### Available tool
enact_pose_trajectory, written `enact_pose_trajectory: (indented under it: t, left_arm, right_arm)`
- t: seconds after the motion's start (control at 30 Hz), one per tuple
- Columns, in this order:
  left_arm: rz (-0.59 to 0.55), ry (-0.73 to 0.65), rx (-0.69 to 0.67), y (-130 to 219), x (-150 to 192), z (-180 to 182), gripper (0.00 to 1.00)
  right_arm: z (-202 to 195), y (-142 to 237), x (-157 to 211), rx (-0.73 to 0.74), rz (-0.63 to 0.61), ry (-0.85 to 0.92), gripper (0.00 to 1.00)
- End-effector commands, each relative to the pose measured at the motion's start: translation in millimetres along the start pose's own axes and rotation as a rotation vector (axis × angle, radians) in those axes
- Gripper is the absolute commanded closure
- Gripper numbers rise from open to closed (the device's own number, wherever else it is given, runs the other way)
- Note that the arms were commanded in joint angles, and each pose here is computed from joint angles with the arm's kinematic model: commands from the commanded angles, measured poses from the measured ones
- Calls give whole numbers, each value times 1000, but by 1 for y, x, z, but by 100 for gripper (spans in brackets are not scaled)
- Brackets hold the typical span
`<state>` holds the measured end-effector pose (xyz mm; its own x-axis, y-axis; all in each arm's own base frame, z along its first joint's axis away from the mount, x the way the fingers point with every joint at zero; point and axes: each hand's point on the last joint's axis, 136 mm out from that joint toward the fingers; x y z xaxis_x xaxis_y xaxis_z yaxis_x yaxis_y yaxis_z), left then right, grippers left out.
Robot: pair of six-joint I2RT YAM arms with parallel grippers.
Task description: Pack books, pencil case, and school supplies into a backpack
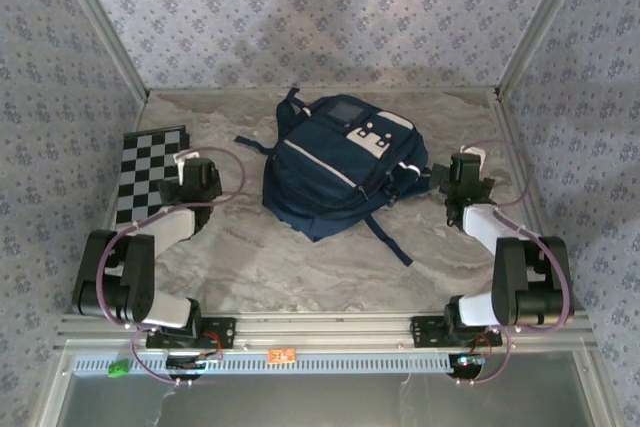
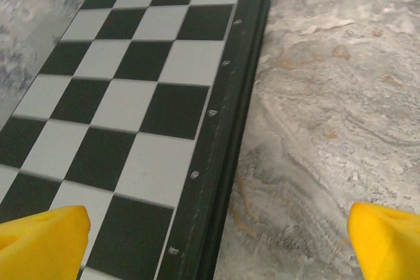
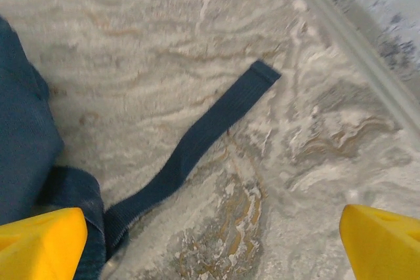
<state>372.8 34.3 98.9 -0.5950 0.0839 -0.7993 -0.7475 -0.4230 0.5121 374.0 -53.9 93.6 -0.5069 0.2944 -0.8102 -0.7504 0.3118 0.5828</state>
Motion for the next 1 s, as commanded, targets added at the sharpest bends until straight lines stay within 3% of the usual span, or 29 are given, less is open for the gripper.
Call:
enact_pose_trajectory:
  t: [0.0, 0.17, 0.37, 0.53, 0.63, 0.97]
  left_arm:
    - [-200, -21, 68, 1, -35, -5, 0]
    - [-309, -1, 224, 3, -16, -22, 0]
    - [-216, 49, 289, -18, -6, -22, 0]
    - [-234, 52, 288, -17, -7, -21, 0]
    - [-230, 50, 289, -17, -7, -22, 0]
    - [-232, 52, 289, -17, -7, -21, 0]
  right_arm:
    - [13, -10, -21, -112, -142, 40, 0]
    - [38, -7, 0, -235, -180, 148, 0]
    - [33, -9, 0, -272, -164, 108, 0]
    - [38, 1, 9, -274, -263, 149, 0]
    - [44, -7, 12, -290, -191, 146, 0]
    - [40, -7, 7, -303, -199, 141, 0]
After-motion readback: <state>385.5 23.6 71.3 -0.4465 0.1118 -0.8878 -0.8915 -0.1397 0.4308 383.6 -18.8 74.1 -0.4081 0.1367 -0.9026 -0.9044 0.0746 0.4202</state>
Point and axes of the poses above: each hand's point on the last joint's axis, 136 mm out from that joint toward the fingers, its own y axis back along the fingers, its own z axis along the line the jaws close on, x = y × z, and after that the axes turned 8 degrees about -y, right-handed
